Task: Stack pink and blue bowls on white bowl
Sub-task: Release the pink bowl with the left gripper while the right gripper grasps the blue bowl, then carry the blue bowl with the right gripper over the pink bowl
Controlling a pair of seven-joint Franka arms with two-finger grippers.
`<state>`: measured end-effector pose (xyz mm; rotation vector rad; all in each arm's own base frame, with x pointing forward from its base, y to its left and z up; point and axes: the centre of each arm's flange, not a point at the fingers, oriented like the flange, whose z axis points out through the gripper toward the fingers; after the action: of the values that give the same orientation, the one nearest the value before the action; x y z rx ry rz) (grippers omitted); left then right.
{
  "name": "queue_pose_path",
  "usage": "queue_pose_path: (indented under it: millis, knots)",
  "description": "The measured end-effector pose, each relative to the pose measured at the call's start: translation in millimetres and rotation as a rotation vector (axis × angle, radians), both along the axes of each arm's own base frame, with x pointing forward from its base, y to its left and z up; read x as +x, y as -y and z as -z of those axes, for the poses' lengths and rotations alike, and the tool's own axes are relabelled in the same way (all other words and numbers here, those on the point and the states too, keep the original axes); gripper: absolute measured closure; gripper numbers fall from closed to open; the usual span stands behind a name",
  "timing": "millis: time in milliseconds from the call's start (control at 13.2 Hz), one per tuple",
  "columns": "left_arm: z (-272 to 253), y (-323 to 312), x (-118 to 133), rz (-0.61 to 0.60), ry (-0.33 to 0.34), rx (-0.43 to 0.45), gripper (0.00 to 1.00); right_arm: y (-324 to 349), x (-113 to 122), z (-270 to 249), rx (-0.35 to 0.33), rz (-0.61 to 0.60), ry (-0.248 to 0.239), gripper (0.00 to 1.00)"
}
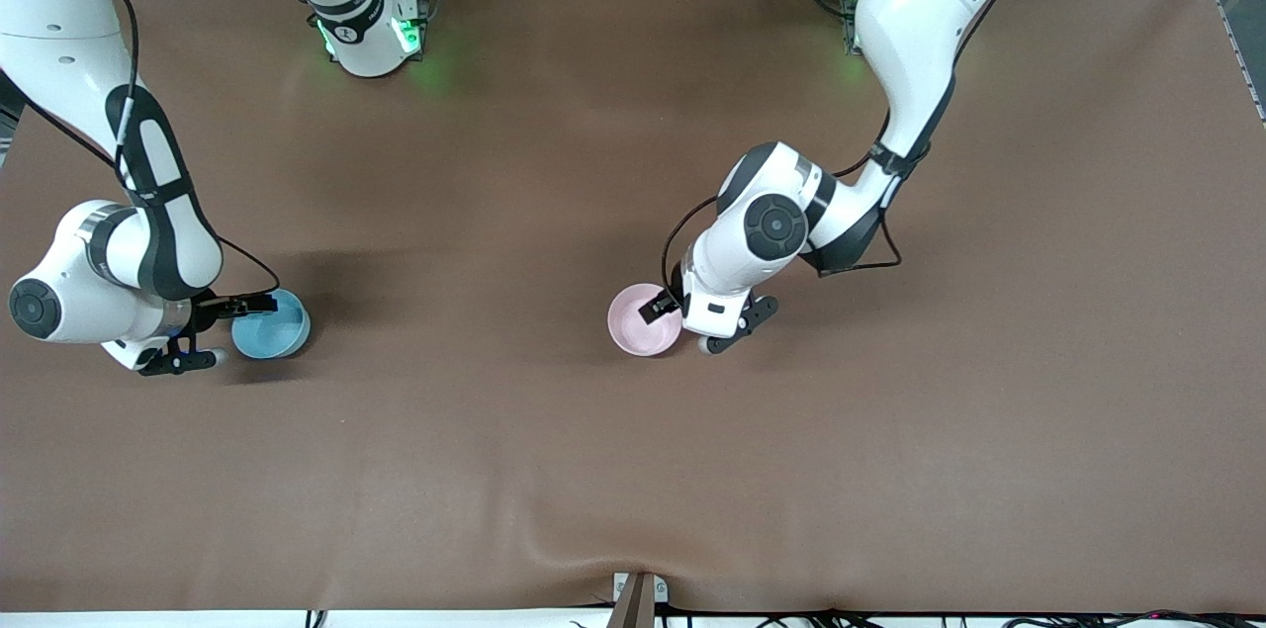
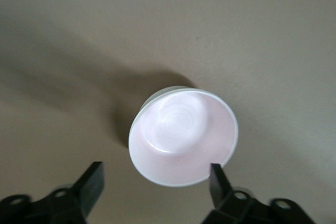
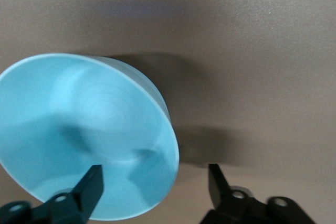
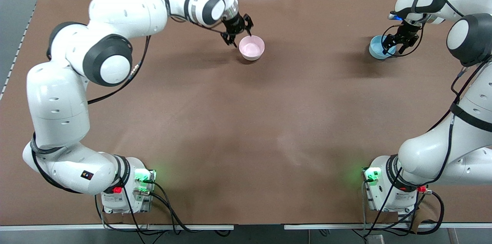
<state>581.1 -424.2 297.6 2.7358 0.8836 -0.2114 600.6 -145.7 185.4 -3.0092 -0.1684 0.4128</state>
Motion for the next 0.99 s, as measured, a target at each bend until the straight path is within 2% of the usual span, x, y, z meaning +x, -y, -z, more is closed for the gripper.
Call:
queue_pose_path:
  millis: [76, 228, 380, 532, 837, 989]
  knots:
    - [-27.7, -13.7, 6.6, -0.002, 0.004, 0.016, 0.00, -0.2, 0.1, 0.1, 0.000, 0.000, 0.001, 0.29]
    - [-96.8, -55.9, 18.6, -0.017, 0.030, 0.062, 0.00, -0.4, 0.2, 0.2, 0.000, 0.000, 0.003, 0.51]
    - [-155.8, -95.3, 20.6, -0.027, 0.072, 0.108, 0.00, -0.6, 0.2, 0.3, 0.000, -0.001, 0.003, 0.73]
    - [-192.7, -124.2, 16.9, 0.011, 0.101, 0.156, 0.00, -0.8, 0.6, -0.4, 0.001, 0.000, 0.005, 0.95]
    - [-234.3, -189.3, 5.6, 0.181, 0.056, 0.218, 0.00, -11.0, 16.2, -15.8, 0.007, -0.018, 0.038, 0.97]
    - [-253.1, -227.6, 3.2, 0.248, 0.047, 0.229, 0.00, -30.9, 27.9, -29.4, 0.051, -0.022, 0.034, 0.97]
